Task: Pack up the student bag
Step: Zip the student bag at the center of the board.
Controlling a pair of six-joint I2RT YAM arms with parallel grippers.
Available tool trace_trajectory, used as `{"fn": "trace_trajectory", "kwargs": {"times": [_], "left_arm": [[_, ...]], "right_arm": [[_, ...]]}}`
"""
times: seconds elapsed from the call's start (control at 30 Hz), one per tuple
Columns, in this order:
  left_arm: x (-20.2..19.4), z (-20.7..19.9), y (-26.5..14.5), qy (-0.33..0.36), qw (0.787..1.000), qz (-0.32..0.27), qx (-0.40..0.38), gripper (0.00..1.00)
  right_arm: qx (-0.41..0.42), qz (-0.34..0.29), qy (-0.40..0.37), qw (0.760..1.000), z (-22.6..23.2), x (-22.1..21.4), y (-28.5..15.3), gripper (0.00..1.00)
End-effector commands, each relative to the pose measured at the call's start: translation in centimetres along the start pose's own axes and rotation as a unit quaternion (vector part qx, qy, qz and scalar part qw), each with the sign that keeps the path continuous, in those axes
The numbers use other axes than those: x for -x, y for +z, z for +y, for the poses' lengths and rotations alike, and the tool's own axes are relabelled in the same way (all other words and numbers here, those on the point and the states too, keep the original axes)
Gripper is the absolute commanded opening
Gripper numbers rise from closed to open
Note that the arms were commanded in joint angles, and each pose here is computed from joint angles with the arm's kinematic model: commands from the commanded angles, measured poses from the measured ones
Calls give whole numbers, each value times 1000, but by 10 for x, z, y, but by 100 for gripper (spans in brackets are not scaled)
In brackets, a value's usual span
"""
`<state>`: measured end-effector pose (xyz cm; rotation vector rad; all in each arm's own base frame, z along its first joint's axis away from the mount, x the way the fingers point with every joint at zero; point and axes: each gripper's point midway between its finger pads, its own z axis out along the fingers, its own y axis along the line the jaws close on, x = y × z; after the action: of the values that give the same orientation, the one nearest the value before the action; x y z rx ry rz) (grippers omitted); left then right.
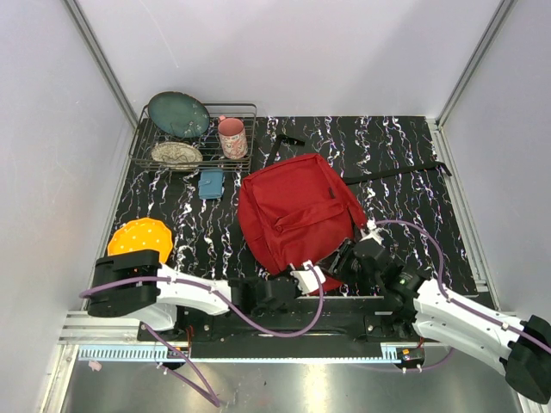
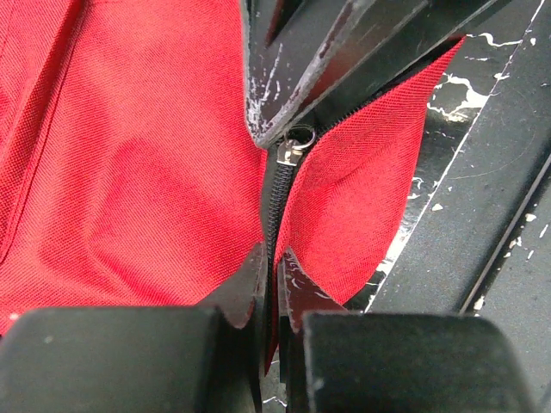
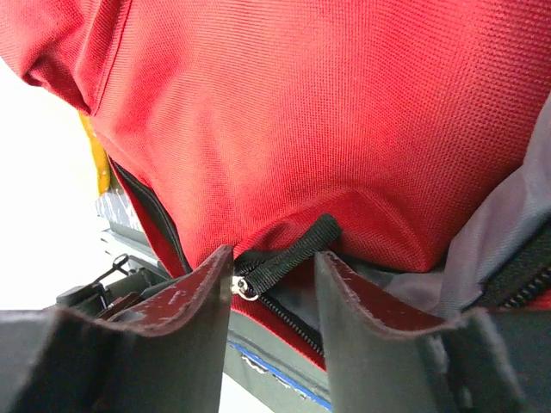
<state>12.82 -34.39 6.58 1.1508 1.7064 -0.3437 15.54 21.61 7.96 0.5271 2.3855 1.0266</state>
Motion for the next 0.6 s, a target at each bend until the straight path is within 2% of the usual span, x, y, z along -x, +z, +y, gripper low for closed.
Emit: {"fn": "trace_trajectory", "kwargs": {"times": [0.0, 0.3, 0.43, 0.57], "left_arm": [[25, -8, 1, -17, 999, -49, 3, 0], [22, -11, 1, -13, 999, -43, 6, 0], [22, -12, 2, -11, 999, -43, 4, 0], [22, -13, 2, -5, 999, -43, 5, 0]], "right_arm": [[48, -21, 49, 997, 19, 8, 2, 40], [74, -53, 55, 994, 27, 20, -7, 11], [88, -67, 51, 993, 31, 25, -12, 8], [79, -64, 50, 994, 28, 24, -9, 15]]}}
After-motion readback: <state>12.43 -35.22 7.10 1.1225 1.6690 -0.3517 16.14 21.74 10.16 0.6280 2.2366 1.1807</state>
